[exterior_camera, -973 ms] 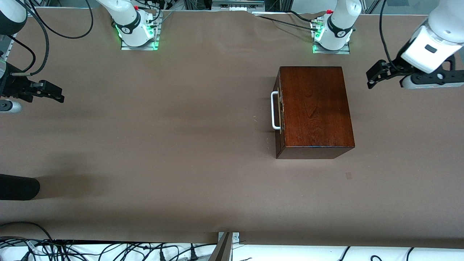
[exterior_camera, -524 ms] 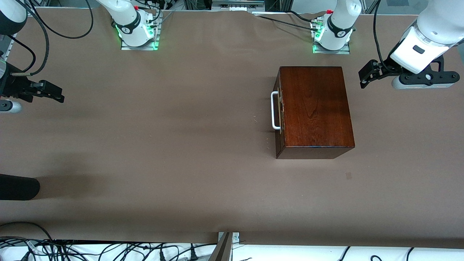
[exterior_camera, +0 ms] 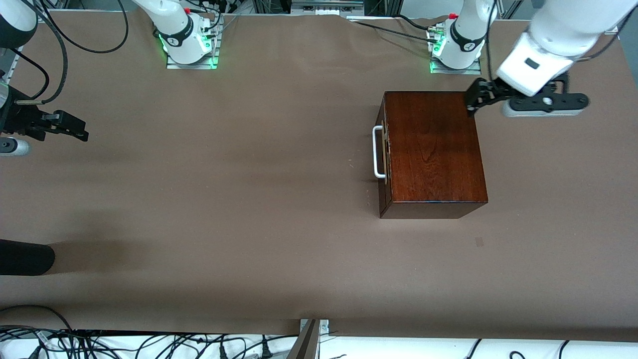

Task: Open drawer, take yellow block, close drawer
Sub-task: 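Move the left gripper to the white drawer handle of the box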

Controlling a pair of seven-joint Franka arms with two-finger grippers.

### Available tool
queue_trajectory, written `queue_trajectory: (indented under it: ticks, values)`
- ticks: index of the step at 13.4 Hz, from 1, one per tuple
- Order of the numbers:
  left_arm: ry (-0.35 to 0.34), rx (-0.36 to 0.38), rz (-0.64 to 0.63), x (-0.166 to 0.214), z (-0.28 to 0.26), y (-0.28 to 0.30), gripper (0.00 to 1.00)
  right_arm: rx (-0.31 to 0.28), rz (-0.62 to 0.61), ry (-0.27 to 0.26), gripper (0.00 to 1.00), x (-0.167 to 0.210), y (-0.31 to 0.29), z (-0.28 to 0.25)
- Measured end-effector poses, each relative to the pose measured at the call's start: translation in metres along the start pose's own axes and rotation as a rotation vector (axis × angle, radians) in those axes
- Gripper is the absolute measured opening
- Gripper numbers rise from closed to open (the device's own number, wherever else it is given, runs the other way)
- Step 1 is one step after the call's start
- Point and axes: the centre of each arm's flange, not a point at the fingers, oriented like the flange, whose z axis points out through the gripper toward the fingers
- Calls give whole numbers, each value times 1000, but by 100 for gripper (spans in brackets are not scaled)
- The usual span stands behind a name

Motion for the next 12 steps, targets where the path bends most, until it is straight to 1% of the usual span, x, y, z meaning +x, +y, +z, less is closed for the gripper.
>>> queue_trajectory:
  ticks: [5, 8, 12]
  values:
    - [-14, -11, -14, -20, 35, 103, 100, 0, 0, 0, 100, 0, 0, 0]
    - [-32, -31, 33, -23, 77, 158, 100, 0, -1, 0, 100, 0, -1, 0]
    - [-45, 11, 107, -22, 144, 193, 100, 0, 0, 0, 100, 0, -1, 0]
